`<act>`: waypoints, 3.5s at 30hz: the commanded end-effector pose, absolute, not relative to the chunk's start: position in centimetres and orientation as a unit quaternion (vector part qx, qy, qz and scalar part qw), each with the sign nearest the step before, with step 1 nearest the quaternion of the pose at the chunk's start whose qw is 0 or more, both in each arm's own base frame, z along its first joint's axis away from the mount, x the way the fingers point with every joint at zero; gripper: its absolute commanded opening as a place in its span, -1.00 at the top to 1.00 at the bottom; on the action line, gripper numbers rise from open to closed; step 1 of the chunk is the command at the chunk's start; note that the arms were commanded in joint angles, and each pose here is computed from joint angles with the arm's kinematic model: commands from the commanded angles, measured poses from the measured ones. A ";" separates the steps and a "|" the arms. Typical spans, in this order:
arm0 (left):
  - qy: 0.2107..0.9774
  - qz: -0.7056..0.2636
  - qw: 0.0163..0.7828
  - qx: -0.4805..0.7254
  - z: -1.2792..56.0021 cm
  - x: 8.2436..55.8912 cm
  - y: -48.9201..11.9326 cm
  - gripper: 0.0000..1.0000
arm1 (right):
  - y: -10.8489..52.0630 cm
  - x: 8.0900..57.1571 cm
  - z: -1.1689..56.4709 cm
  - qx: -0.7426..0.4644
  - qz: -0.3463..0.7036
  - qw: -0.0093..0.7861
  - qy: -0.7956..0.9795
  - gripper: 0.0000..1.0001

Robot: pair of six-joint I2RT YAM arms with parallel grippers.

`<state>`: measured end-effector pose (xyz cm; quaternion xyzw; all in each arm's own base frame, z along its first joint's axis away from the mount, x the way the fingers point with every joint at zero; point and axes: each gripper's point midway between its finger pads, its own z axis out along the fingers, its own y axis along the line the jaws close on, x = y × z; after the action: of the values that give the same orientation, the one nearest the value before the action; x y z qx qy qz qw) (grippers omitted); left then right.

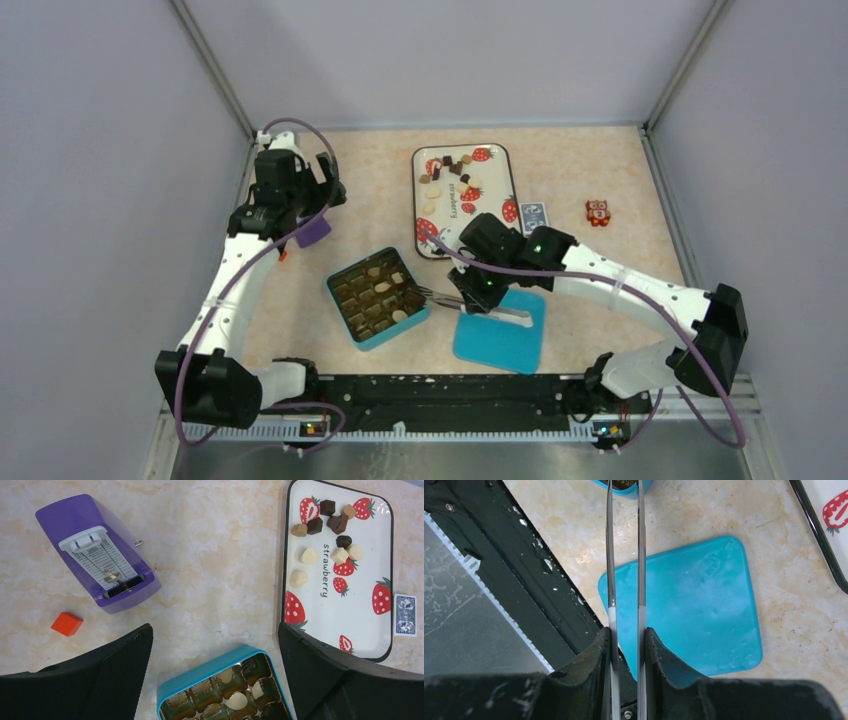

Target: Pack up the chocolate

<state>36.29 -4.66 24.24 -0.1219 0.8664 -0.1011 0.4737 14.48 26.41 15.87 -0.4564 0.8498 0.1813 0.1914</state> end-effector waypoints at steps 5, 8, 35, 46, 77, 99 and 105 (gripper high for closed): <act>0.852 -0.104 0.499 -0.125 26.0 36.4 -4.4 -0.97 | 26.3 14.5 16.8 -0.458 0.179 0.210 0.845 0.67; 0.852 -0.105 0.497 -0.124 25.9 36.4 -4.4 -0.97 | 26.5 14.5 17.0 -0.459 0.183 0.212 0.843 0.54; 0.851 -0.113 0.499 -0.121 26.2 36.5 -4.7 -0.98 | 28.2 15.5 20.7 -0.437 0.222 0.273 0.827 0.48; 0.851 -0.106 0.500 -0.124 26.3 36.4 -4.4 -0.98 | 25.6 25.6 28.2 -0.237 0.277 0.418 0.832 0.72; 0.853 -0.098 0.497 -0.123 26.0 37.1 -4.3 -0.97 | 28.1 44.9 20.4 -0.042 0.177 0.434 0.882 0.26; 0.857 -0.095 0.492 -0.124 25.4 37.3 -4.2 -0.97 | 28.7 47.5 18.3 -0.042 0.151 0.432 0.888 0.69; 0.857 -0.097 0.491 -0.123 25.4 37.5 -4.3 -0.97 | 26.6 46.2 21.0 -0.039 0.132 0.464 0.875 0.83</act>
<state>36.46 -4.62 23.86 -0.1227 0.8688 -0.0993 0.4693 46.00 28.50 14.33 -0.0552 0.9097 0.1308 0.3903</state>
